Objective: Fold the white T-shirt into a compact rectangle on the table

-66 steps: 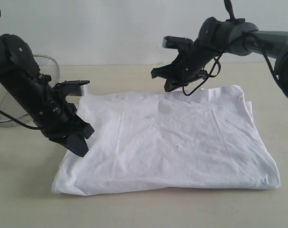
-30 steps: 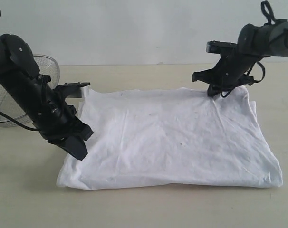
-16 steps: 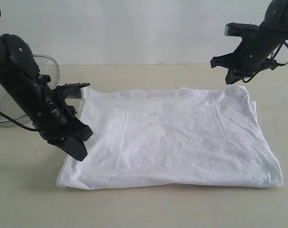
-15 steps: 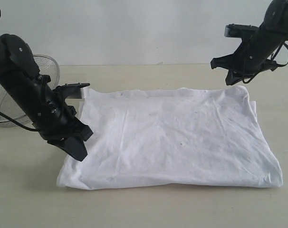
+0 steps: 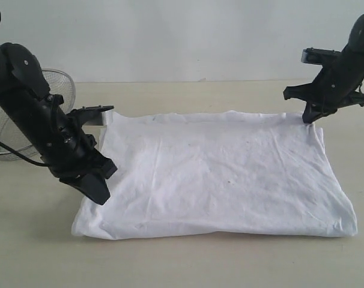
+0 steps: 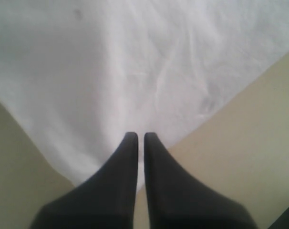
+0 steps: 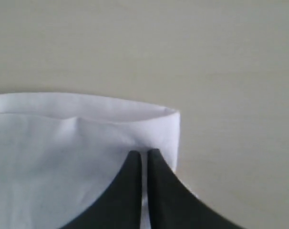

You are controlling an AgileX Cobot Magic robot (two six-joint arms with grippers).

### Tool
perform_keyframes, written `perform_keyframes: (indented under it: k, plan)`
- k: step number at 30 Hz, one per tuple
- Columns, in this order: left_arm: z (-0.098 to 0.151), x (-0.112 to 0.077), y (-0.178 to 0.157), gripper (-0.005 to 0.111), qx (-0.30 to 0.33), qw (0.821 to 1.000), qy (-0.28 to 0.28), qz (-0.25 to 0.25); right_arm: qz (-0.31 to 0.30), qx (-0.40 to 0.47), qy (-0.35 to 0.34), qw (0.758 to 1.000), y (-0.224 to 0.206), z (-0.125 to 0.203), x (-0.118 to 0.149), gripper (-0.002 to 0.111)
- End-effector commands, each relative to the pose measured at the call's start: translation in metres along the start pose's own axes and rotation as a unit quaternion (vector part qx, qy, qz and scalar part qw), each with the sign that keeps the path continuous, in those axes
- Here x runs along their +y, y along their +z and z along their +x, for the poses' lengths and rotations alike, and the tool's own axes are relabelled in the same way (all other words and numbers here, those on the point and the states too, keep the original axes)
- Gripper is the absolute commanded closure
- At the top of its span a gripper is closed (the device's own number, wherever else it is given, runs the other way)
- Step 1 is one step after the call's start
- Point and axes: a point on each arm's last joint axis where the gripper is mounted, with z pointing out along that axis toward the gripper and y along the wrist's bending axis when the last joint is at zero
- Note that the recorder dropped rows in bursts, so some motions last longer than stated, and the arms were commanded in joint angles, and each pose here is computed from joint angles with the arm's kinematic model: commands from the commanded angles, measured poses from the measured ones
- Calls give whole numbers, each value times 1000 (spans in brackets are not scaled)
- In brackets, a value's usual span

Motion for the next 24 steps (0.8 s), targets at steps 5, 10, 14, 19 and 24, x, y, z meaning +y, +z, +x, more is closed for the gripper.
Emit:
perform_keyframes:
  k: [5, 10, 14, 19, 24]
  plan:
    - [2, -10, -12, 102, -12, 1000, 4, 2, -41, -14, 26, 999, -75, -3, -3, 108]
    - [3, -16, -25, 102, -31, 999, 13, -3, -105, -25, 30, 994, -125, 13, 18, 108]
    - [4, -20, -32, 102, -39, 999, 17, -5, -150, -16, 25, 988, -140, 48, 31, 108]
    - [3, -20, -33, 102, -42, 999, 18, -7, -133, -31, 47, 989, -142, 104, 33, 108]
    - [3, -20, -33, 102, -41, 999, 18, -6, -134, -26, 71, 988, -128, 162, 32, 108]
